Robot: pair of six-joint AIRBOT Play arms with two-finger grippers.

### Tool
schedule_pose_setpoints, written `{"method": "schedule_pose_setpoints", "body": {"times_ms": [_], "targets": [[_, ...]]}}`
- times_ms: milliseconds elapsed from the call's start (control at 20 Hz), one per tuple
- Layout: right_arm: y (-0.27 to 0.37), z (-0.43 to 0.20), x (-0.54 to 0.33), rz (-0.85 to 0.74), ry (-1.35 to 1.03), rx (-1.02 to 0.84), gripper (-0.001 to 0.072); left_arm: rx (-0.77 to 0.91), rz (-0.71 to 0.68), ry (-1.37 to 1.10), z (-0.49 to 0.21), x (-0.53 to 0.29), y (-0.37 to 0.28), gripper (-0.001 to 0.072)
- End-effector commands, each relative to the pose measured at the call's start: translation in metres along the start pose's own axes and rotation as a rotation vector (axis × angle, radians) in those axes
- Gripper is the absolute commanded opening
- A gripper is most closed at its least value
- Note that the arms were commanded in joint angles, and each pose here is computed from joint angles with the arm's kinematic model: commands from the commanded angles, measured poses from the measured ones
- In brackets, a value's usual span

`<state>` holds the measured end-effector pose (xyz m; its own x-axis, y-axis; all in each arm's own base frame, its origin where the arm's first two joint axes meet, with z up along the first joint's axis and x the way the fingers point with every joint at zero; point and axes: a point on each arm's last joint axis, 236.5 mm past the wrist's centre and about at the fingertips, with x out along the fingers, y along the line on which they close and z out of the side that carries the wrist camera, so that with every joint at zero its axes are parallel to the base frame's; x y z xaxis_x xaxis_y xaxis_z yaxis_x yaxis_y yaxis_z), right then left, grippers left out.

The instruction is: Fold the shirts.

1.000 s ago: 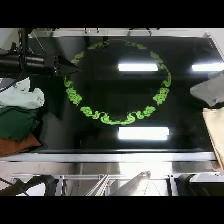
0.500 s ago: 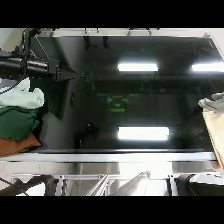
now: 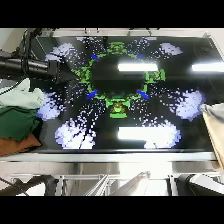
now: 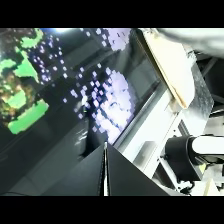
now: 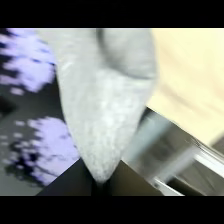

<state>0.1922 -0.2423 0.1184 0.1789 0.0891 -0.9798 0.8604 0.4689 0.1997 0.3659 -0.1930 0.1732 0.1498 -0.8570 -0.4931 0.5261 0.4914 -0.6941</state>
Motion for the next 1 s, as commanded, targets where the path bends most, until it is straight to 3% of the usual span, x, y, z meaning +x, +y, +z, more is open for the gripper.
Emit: {"method": "schedule_pose_setpoints", "body": {"times_ms": [0,250,400,450,500,550,600,750,800,850,950], "targets": [[-0.078,-0.034,0.035,-0.275,0.107,0.14,0.0014,0.001,0.001,0.002,0.0,0.0,0.0,0.0003],[-0.132,-0.028,0.062,-0.458,0.083,0.159,0.0015,0.0,-0.007,0.015,-0.003,0.0,-0.002,0.0003],[-0.151,-0.049,0.085,-0.466,0.183,0.204,0.0027,0.001,-0.009,0.016,-0.004,0.0,-0.003,0.0003],[-0.155,-0.057,0.093,-0.466,0.219,0.213,0.0139,0.0,-0.01,0.014,-0.003,0.0,-0.003,0.0003],[-0.158,-0.062,0.1,-0.466,0.247,0.217,0.0456,0.0,-0.012,0.01,-0.002,0.0,-0.003,0.0003],[-0.159,-0.063,0.104,-0.465,0.263,0.219,0.0638,0.0,-0.01,0.008,-0.002,0.0,-0.003,0.0003],[-0.159,-0.063,0.107,-0.465,0.272,0.224,0.0644,0.0,-0.007,0.002,0.0,0.0,-0.002,0.0003],[-0.14,-0.061,0.119,-0.373,0.275,0.237,0.0631,0.0,0.001,-0.016,0.004,0.0,0.0,0.0002],[-0.124,-0.058,0.123,-0.306,0.272,0.244,0.0414,0.001,0.007,-0.029,0.007,0.0,0.001,0.0003],[-0.099,-0.052,0.126,-0.193,0.261,0.218,0.0008,0.002,0.009,-0.044,0.011,-0.001,0.001,0.0002],[-0.029,-0.03,0.118,0.108,0.201,0.135,0.0017,0.018,0.004,-0.076,0.021,-0.008,-0.004,0.0002]]}}
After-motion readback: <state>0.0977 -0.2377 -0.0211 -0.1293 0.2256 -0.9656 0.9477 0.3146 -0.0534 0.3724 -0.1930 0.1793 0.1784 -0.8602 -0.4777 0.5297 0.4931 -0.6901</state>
